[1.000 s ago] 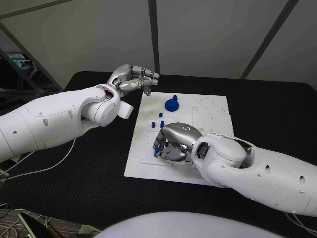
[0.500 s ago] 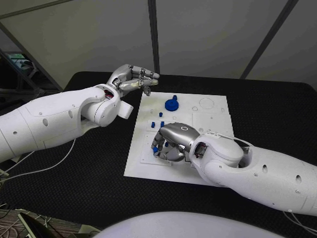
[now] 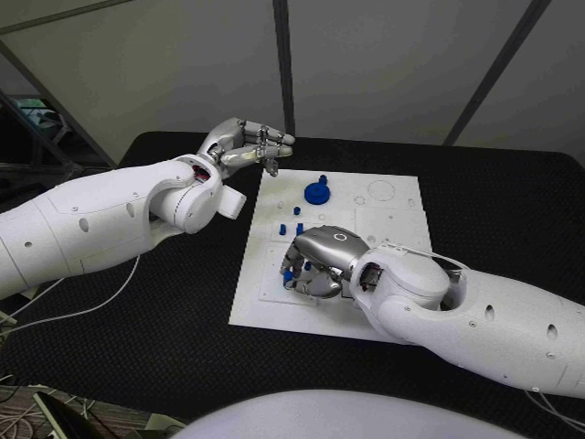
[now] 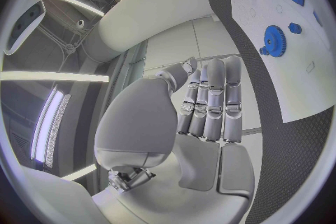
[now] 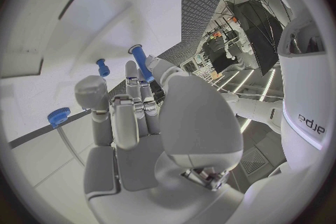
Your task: Assemble the parts on the task board
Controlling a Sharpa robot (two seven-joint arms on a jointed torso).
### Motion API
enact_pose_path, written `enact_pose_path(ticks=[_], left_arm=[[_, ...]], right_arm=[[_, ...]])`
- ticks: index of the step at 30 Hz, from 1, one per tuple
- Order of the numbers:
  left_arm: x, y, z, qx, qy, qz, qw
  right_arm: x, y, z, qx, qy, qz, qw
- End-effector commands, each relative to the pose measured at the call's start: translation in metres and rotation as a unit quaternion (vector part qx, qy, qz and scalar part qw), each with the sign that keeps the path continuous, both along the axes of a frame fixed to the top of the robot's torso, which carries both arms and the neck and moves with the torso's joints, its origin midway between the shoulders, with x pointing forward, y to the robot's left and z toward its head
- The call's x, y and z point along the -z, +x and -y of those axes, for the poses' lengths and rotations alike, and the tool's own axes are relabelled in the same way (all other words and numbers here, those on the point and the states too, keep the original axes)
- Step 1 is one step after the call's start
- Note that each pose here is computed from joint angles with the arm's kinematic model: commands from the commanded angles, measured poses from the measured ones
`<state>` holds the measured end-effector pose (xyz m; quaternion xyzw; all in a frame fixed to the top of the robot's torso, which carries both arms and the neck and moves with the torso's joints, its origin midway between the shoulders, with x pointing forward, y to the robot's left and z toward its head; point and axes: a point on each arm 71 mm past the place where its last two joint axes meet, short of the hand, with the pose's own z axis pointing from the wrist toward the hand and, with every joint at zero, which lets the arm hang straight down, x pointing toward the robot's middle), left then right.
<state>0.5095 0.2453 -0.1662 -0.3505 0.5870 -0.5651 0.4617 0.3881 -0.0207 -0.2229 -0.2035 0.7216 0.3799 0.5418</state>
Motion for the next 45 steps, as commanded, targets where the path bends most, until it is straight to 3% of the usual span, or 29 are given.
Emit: enact_pose_path(ticks=[1, 35, 45], left_arm=[[-0.001, 0.0001, 0.001, 0.005, -0.002, 0.0, 1.0], [-0.0005, 0.0003, 0.0007, 0.004, -0.001, -0.002, 1.0], [-0.0005, 0.0003, 0.0001, 0.004, -0.001, -0.003, 1.0]], right_arm=[[0.0068, 0.0004, 0.0039, 0.007, -0.026, 0.0, 1.0], [0.0063, -0.0012, 0.0035, 0.01, -0.024, 0.002, 1.0], [0.0016, -0.0018, 0.0027, 0.013, 0.0, 0.017, 1.0]])
